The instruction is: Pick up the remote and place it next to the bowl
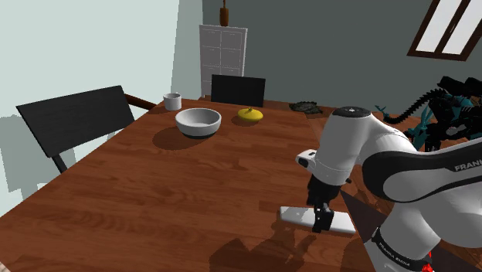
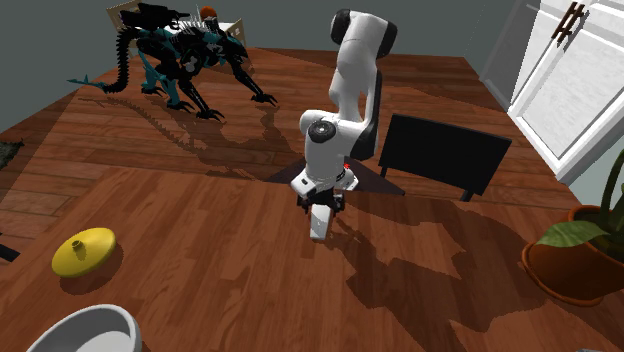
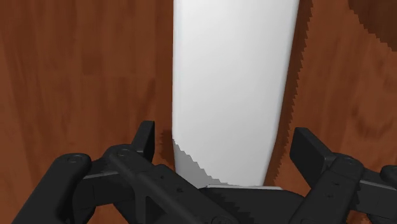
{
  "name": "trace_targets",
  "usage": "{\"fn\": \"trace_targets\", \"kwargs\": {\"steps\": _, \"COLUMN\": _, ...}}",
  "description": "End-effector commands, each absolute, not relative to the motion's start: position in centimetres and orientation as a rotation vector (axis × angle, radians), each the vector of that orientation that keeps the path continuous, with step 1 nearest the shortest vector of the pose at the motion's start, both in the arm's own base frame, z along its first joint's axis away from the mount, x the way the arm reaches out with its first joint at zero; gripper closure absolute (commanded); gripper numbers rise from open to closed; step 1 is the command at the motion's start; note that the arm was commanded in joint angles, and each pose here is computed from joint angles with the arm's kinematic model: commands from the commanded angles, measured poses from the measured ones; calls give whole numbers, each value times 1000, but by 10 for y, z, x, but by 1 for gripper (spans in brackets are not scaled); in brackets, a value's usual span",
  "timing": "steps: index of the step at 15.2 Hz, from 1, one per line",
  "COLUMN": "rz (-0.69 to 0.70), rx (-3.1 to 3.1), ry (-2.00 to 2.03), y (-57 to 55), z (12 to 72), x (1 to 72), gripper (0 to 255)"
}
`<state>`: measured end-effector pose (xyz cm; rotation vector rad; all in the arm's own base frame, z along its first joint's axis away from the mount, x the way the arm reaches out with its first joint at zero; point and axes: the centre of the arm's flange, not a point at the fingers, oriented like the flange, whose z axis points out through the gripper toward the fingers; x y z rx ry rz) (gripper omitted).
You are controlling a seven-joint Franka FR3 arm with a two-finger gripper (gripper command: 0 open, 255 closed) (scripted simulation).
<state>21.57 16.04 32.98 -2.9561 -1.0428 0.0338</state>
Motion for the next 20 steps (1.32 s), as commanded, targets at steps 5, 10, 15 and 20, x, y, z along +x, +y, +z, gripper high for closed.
{"fn": "trace_targets", "kwargs": {"steps": 5, "rz": 33, "rx": -2956, "ry": -1043, "y": 161, "z": 327, "x": 216, "gripper": 0}}
{"fn": "trace_targets", "kwargs": {"steps": 10, "rz": 33, "rx": -2956, "ry": -1043, "y": 161, "z": 327, "x": 216, "gripper": 255}}
{"fn": "trace_targets", "kwargs": {"steps": 15, "rz": 33, "rx": -2956, "ry": -1043, "y": 161, "z": 327, "x": 216, "gripper": 255}}
{"fn": "trace_targets", "kwargs": {"steps": 20, "rz": 33, "rx": -2956, "ry": -1043, "y": 161, "z": 343, "x": 216, "gripper": 255}}
